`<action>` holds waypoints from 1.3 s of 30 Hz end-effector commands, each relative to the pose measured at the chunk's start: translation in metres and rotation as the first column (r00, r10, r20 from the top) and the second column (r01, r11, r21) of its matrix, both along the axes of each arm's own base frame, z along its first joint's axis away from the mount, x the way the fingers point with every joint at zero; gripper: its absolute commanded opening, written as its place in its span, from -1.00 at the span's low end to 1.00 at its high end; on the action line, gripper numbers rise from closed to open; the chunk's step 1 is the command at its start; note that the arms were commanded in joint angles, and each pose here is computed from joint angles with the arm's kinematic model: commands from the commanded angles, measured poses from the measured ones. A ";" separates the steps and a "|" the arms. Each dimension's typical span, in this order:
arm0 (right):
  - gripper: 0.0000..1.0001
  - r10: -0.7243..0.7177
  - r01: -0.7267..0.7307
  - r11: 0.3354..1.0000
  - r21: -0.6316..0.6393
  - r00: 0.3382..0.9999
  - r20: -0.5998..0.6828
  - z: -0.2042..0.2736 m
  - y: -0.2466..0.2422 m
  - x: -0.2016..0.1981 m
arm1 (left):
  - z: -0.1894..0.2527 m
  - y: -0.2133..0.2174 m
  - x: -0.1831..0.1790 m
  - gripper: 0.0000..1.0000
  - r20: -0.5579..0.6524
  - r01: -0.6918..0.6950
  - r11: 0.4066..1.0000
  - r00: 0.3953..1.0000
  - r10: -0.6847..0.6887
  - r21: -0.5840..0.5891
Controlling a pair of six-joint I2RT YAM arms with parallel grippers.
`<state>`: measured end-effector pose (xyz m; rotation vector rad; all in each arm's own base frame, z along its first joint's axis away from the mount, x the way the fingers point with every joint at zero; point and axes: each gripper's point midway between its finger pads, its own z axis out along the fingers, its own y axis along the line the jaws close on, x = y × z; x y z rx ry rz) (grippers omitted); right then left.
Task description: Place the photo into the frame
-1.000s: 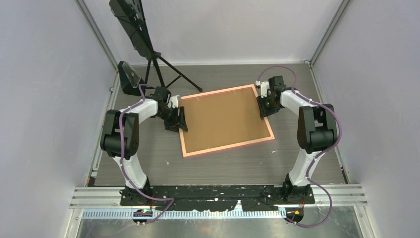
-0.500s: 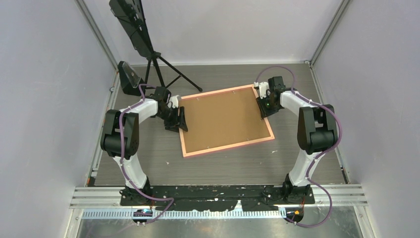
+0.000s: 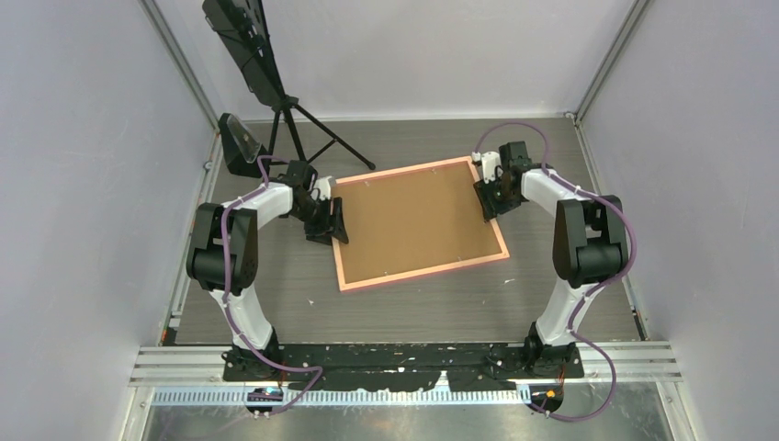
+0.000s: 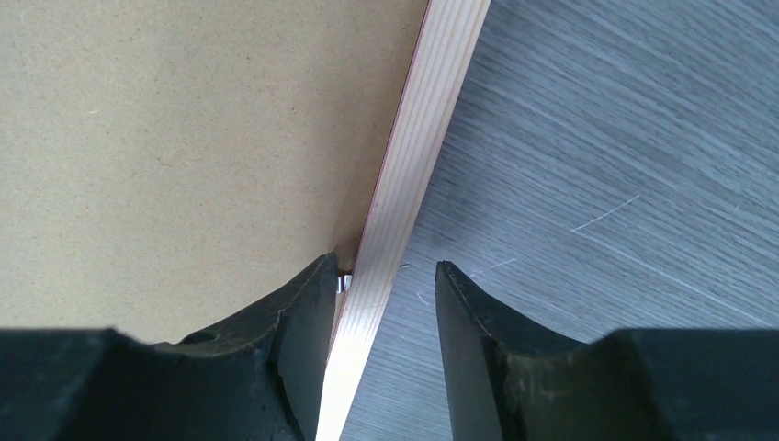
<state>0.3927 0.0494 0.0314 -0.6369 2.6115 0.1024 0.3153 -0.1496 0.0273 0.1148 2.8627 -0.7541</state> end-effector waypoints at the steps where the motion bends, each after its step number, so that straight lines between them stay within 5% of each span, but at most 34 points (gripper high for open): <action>1: 0.03 -0.011 0.009 0.999 0.030 0.997 0.075 0.033 0.003 0.005 | -0.015 0.000 -0.001 0.13 -0.005 0.033 0.999 0.999 -0.032 0.025; 9: 0.18 -0.032 0.012 0.993 0.117 0.986 0.164 0.066 0.017 0.021 | -0.016 -0.002 -0.002 0.08 -0.012 0.037 0.999 0.999 -0.036 0.016; 18: 0.28 -0.041 -0.012 0.981 0.194 0.963 0.266 0.097 0.040 0.066 | -0.019 -0.006 -0.006 -0.42 -0.036 0.044 0.999 0.998 -0.044 -0.001; 31: 0.29 0.043 -0.100 0.976 0.195 0.960 0.278 0.095 0.064 0.080 | -0.012 -0.032 -0.016 -0.98 -0.014 0.168 0.986 0.986 -0.168 0.015; 39: 0.35 0.152 -0.195 0.974 0.114 0.939 0.309 0.086 0.082 0.108 | -0.010 -0.036 -0.019 -1.00 -0.008 0.199 0.980 0.980 -0.199 0.022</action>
